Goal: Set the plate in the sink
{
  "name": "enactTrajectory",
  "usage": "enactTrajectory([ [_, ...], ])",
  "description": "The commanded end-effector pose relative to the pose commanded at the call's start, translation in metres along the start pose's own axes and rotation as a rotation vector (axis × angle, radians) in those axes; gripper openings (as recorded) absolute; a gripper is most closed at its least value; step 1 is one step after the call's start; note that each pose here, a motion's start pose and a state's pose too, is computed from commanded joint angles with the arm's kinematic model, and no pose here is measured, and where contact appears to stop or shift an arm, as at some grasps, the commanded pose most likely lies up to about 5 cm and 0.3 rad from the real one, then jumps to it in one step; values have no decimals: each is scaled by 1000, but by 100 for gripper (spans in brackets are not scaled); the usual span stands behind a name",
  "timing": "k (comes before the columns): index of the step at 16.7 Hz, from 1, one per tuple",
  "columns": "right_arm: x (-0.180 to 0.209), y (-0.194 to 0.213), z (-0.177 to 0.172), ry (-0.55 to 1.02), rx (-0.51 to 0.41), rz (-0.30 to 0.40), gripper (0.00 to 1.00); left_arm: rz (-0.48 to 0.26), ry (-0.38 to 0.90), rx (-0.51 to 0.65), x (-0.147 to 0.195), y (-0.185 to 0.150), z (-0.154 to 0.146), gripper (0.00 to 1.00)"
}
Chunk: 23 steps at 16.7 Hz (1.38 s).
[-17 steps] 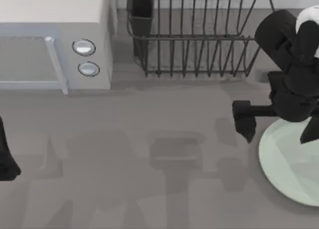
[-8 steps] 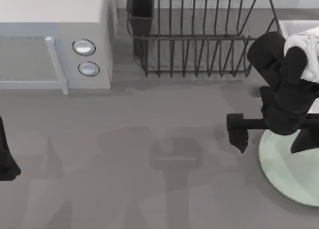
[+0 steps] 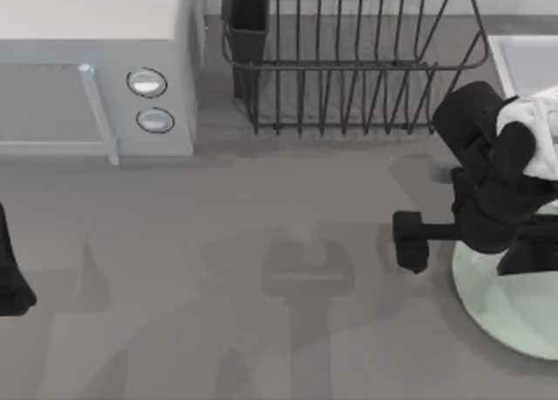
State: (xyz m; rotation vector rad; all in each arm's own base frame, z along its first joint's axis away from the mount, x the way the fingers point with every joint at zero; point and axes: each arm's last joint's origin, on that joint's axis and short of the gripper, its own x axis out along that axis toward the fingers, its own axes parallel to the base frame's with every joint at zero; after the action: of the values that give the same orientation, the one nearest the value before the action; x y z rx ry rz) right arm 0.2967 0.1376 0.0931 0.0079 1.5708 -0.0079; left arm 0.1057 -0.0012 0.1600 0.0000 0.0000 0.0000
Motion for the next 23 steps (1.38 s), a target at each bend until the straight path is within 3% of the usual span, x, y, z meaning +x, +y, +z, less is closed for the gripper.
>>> enactTrajectory([
  [2, 0, 0, 0, 0, 0, 0, 100, 0, 0, 0, 0, 0, 0, 100],
  [15, 0, 0, 0, 0, 0, 0, 2, 0, 0, 0, 0, 0, 0, 100],
  [23, 0, 0, 0, 0, 0, 0, 0, 0, 0, 0, 0, 0, 0, 100],
])
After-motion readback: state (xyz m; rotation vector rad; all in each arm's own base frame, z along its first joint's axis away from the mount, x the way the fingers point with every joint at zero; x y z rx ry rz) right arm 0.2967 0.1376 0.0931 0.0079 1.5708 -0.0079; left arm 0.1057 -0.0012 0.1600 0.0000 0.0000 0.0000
